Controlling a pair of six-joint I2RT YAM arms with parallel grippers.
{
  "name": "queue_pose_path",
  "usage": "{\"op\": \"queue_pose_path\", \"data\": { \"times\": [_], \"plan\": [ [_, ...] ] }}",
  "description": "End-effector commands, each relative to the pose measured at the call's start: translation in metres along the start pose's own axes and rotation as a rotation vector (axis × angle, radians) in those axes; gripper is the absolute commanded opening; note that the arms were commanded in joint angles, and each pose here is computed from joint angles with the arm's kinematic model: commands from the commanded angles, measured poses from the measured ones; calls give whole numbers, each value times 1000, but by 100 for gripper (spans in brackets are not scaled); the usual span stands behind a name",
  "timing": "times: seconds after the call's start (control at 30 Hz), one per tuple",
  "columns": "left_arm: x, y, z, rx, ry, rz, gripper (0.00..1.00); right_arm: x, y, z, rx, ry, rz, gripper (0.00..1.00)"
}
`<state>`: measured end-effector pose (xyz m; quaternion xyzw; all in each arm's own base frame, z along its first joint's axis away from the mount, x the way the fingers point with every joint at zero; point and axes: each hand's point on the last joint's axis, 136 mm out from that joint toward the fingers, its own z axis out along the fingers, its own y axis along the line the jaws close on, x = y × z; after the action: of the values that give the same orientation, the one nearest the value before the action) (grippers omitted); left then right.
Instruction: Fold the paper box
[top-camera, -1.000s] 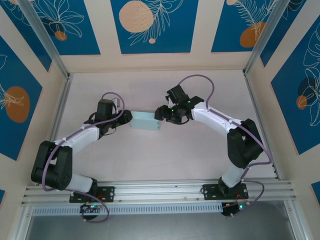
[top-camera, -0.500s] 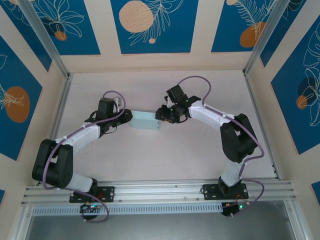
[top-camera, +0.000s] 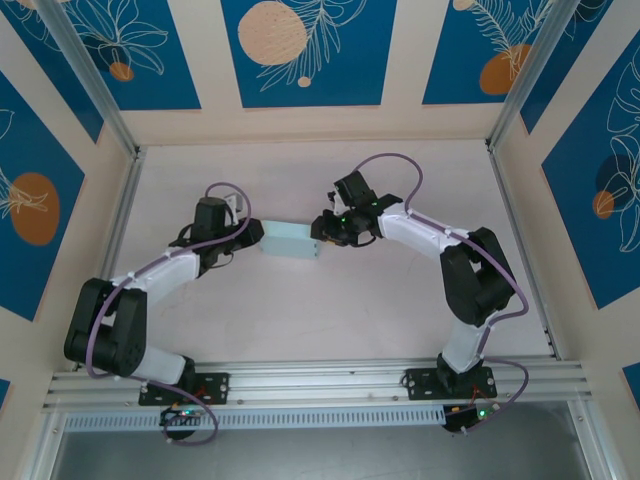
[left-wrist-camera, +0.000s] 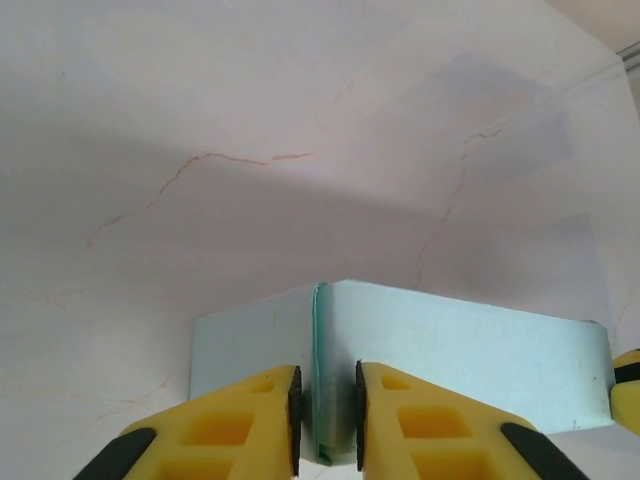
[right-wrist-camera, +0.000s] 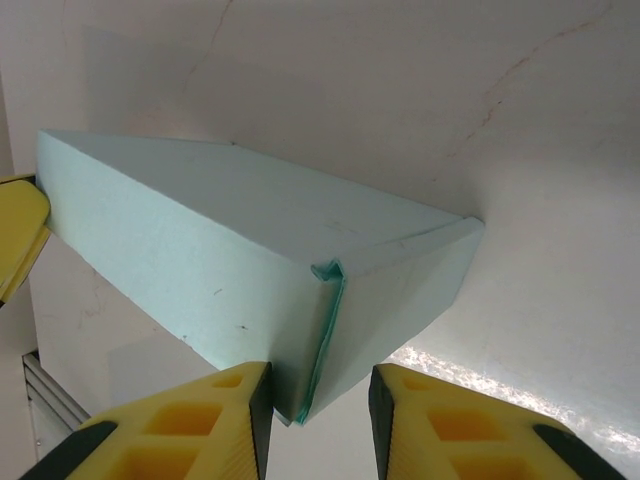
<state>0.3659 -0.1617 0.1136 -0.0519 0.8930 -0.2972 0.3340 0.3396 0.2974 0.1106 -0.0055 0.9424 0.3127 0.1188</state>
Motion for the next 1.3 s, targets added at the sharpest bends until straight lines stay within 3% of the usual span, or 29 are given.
{"op": "queue_pose_path", "data": {
  "times": [0.0,0.37,0.6,0.7,0.8,0.87,0.93,1.03,1.27],
  "plan": [
    [79,41,-1,-98,229,-46,21,27,-21,4,126,57,-30,34],
    [101,32,-27,-16,186,-84,23,56,-6,-9,191,-1,-143,31],
    [113,39,-32,-44,184,-111,25,72,-14,-8,247,2,-142,31],
    [102,35,-38,-47,143,-103,31,73,-18,-12,266,-2,-127,32],
    [82,25,-42,-34,88,-71,38,69,-15,-12,260,-13,-103,43],
    [67,20,-40,-38,62,-44,57,62,-10,-9,250,-14,-82,57],
    [58,18,-33,-44,67,-27,66,55,-8,-4,256,-8,-66,61],
    [50,17,-18,-50,82,-15,67,45,-8,8,266,2,-41,61],
    [47,13,29,7,160,-18,55,24,-21,32,276,22,15,58]
  ]
}}
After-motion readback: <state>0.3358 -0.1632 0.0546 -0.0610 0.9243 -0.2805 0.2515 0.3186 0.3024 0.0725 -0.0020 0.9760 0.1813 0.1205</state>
